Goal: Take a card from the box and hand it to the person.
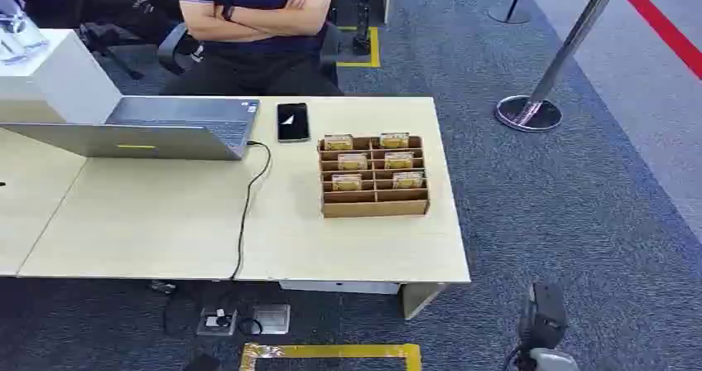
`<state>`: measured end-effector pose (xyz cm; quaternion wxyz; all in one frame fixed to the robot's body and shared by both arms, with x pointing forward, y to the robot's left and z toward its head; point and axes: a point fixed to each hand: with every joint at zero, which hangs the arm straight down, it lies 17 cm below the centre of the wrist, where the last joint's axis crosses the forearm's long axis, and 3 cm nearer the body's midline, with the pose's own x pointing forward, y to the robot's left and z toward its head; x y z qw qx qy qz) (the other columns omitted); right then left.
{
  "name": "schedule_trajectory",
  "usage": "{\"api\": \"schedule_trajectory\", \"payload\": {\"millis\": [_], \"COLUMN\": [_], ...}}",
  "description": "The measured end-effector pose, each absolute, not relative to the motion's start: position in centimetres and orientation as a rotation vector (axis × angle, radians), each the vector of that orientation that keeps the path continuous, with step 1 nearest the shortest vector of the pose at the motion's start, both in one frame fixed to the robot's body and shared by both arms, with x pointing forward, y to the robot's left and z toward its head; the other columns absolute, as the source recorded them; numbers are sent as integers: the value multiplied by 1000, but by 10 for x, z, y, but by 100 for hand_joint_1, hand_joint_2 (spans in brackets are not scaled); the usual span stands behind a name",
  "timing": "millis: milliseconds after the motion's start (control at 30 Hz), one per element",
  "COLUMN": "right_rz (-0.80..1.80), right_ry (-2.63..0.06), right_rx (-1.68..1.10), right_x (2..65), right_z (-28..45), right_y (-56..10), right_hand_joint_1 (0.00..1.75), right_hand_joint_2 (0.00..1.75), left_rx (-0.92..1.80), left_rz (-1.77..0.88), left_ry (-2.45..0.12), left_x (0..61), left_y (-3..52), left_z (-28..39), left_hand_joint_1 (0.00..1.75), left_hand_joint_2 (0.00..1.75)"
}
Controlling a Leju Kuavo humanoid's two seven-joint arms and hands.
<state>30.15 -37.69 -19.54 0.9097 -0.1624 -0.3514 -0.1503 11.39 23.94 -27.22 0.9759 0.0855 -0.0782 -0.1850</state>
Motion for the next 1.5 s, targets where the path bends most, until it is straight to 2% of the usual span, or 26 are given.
{"api": "schedule_trajectory", "payload": {"millis": [333, 533, 767, 933, 1133, 1500], "right_rz": [-377, -340, -72, 169, 416, 544], "right_ry": [-1243, -1488, -1800, -1953, -1993, -2016], "right_rx": [-332, -369, -508, -773, -925, -983], "right_x": [427, 472, 474, 453, 439, 435], "right_z": [-74, 13, 122, 172, 185, 191], "right_y": [-415, -414, -353, -307, -250, -209], "right_hand_joint_1": [0, 0, 0, 0, 0, 0], "right_hand_joint_2": [0, 0, 0, 0, 0, 0], "left_rx": [161, 160, 163, 163, 161, 160], "left_rz": [-319, -357, -357, -357, -328, -104], "left_ry": [-123, -121, -142, -138, -113, -124], "left_x": [105, 104, 105, 103, 99, 102], "left_y": [238, 237, 237, 238, 237, 233], "left_z": [-273, -274, -274, -274, -274, -273], "left_hand_joint_1": [0, 0, 0, 0, 0, 0], "left_hand_joint_2": [0, 0, 0, 0, 0, 0]}}
